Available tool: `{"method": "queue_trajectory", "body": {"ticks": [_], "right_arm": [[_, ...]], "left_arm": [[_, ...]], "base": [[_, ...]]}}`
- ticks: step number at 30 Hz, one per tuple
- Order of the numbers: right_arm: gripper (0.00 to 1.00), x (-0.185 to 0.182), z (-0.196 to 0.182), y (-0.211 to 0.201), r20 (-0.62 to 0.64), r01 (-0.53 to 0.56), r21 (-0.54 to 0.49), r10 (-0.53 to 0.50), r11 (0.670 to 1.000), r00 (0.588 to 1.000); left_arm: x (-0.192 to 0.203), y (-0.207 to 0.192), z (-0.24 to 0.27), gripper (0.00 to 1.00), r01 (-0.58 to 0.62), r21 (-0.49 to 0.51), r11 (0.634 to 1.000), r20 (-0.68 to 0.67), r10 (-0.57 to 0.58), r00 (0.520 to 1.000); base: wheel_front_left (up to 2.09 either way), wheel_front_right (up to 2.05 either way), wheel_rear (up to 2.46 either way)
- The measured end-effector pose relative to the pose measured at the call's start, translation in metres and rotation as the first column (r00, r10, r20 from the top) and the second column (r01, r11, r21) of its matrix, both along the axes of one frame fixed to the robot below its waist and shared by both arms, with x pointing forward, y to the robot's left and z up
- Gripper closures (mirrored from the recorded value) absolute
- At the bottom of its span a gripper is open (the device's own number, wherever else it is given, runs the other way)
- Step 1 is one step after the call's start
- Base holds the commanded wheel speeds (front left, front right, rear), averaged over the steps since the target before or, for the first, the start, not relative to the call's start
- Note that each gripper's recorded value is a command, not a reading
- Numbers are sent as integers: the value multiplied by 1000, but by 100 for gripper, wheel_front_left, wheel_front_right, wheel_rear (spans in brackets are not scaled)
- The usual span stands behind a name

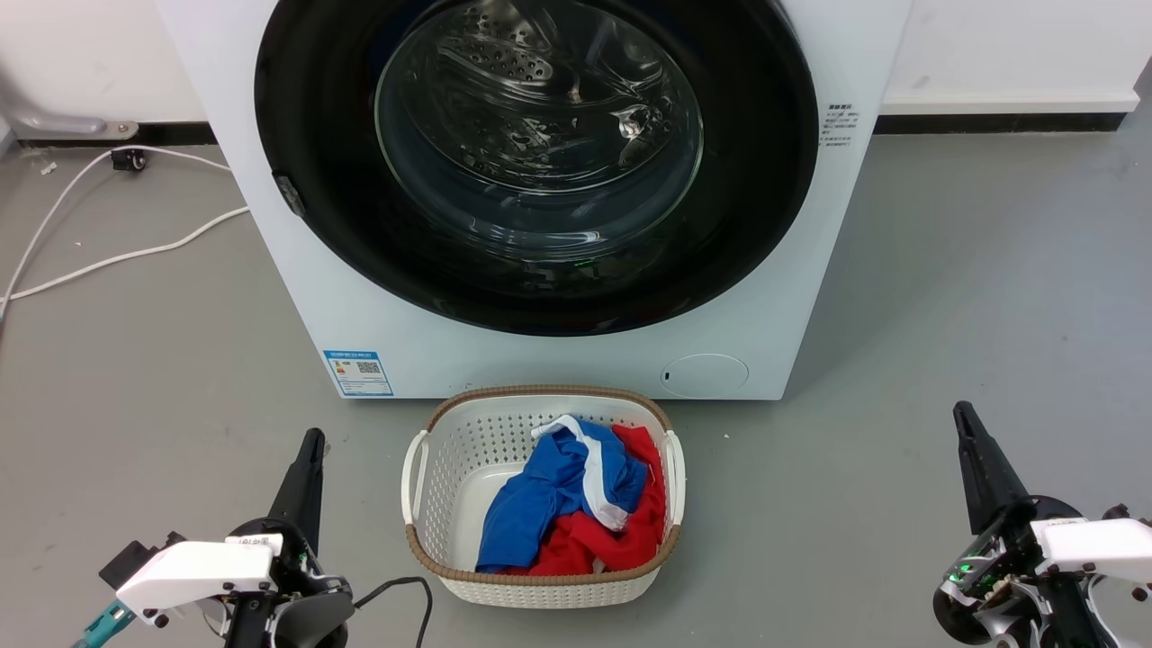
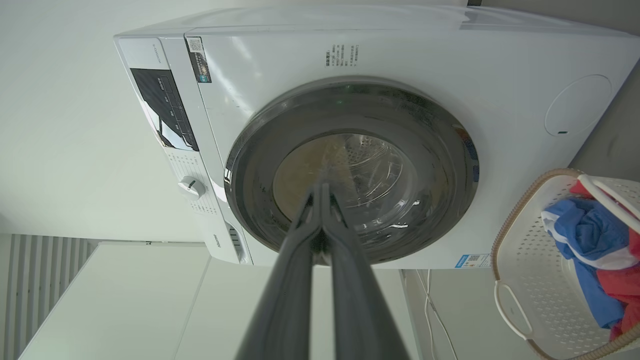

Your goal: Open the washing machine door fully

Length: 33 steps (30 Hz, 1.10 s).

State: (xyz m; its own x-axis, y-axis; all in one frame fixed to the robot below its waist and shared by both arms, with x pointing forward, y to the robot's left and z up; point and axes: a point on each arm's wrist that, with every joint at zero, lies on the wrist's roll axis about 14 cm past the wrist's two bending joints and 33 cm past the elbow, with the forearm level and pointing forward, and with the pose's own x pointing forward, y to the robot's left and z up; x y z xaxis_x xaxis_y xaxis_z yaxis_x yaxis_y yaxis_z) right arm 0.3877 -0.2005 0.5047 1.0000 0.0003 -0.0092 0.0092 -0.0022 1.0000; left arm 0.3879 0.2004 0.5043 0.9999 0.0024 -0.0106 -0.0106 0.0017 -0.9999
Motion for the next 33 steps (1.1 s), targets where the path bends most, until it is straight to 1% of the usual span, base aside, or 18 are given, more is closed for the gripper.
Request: {"method": "queue_trajectory", "body": {"ticks": [27,28,31,33], "right_arm": [[100,-1,-2,0,-5,0,0,0,1000,1000],[0,-2,-5,0,-16,1,1,-1,1000,1000],[0,-10,-21,0,-62,2,5,-2,1000,998],[0,-12,-23,1,-67,4,4,-4,1000,998]], "left_arm": [[0,0,-1,100,1,-2,1000,-4,-1,1000],[-2,-1,-5,0,1,-4,1000,-14,-1,1000],[-9,-2,-21,0,1,-9,1000,-61,-1,998],[-10,-4,-22,0,2,-8,1000,-64,-2,998]], "base": [[0,0,0],[0,0,0],[0,0,0],[0,0,0]]}}
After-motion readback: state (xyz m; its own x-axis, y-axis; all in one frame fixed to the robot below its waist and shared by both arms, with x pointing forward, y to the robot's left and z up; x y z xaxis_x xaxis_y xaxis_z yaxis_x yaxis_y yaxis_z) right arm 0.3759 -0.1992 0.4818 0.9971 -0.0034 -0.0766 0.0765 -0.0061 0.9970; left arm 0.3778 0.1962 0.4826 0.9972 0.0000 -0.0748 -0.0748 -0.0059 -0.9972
